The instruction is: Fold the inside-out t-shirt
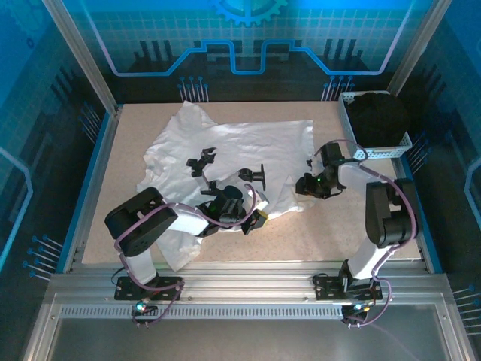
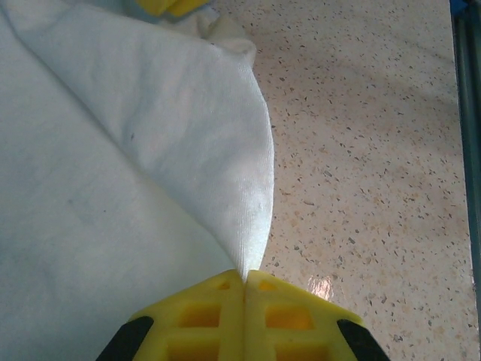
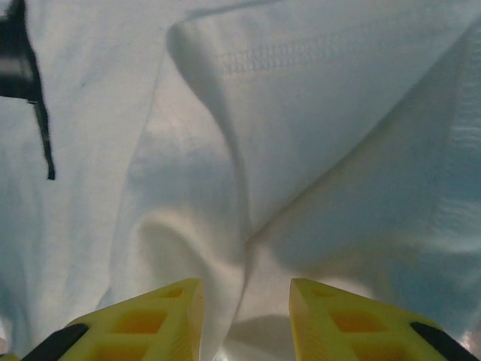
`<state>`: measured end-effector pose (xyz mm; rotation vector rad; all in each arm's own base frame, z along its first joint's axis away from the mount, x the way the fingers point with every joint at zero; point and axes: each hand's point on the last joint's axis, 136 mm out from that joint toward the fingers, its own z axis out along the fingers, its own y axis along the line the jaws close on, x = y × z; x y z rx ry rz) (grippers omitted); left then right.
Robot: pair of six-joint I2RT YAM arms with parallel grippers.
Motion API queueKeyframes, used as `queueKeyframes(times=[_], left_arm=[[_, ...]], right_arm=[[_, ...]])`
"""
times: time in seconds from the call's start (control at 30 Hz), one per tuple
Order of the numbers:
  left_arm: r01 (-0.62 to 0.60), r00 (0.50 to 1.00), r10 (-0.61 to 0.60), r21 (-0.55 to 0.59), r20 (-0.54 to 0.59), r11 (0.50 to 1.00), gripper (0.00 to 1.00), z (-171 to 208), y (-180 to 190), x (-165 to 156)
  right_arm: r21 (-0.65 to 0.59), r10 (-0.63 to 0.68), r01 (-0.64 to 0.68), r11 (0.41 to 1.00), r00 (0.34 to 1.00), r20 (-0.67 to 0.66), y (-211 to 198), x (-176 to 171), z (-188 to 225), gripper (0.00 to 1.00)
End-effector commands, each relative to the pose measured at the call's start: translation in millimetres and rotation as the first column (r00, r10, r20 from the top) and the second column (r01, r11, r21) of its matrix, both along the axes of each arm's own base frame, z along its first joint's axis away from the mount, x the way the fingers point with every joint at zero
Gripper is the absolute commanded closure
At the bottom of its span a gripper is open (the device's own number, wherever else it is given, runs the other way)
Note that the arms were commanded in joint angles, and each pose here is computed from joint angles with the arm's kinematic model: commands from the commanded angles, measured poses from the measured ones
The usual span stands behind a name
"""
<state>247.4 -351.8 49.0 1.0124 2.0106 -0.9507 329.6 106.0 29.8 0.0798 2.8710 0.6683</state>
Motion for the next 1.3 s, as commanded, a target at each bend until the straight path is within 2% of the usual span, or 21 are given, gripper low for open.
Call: queueKeyframes(times=[0.0,0.23,0.47,0.77,1.03,1.17,1.27], left_arm=[[0.019,1.000,-0.019,-0.021,0.002,1.000,1.00,0,-2,0],[0.019,1.000,-0.019,-0.020,-0.008,1.000,1.00,-4,-3,1],[0.016,1.000,-0.016,-0.017,-0.008,1.000,1.00,-5,-2,1],[0.018,1.000,-0.018,-0.024,-0.008,1.000,1.00,-2,-3,0],[0.030,0.999,-0.031,-0.037,-0.019,0.999,1.00,-2,-5,-2],[0.027,0.999,-0.028,-0.041,-0.023,0.999,1.00,-3,-5,-2],[0.025,0.999,-0.026,-0.042,-0.027,0.999,1.00,-4,-5,-2]], right_arm=[[0.049,0.027,-0.027,0.998,1.000,0.005,17,7,-2,0.65],[0.036,0.040,-0.040,0.999,0.999,-0.003,21,4,-6,0.65],[0.011,0.050,-0.050,0.999,0.999,0.015,19,3,2,0.83],[-0.177,0.051,-0.038,0.983,0.996,0.070,-15,-8,33,0.96],[-0.184,0.076,-0.058,0.981,0.992,0.096,-7,3,53,0.94],[-0.195,0.140,-0.124,0.973,0.988,0.066,16,13,46,0.87],[-0.231,0.152,-0.138,0.963,0.988,0.040,17,22,36,0.79]])
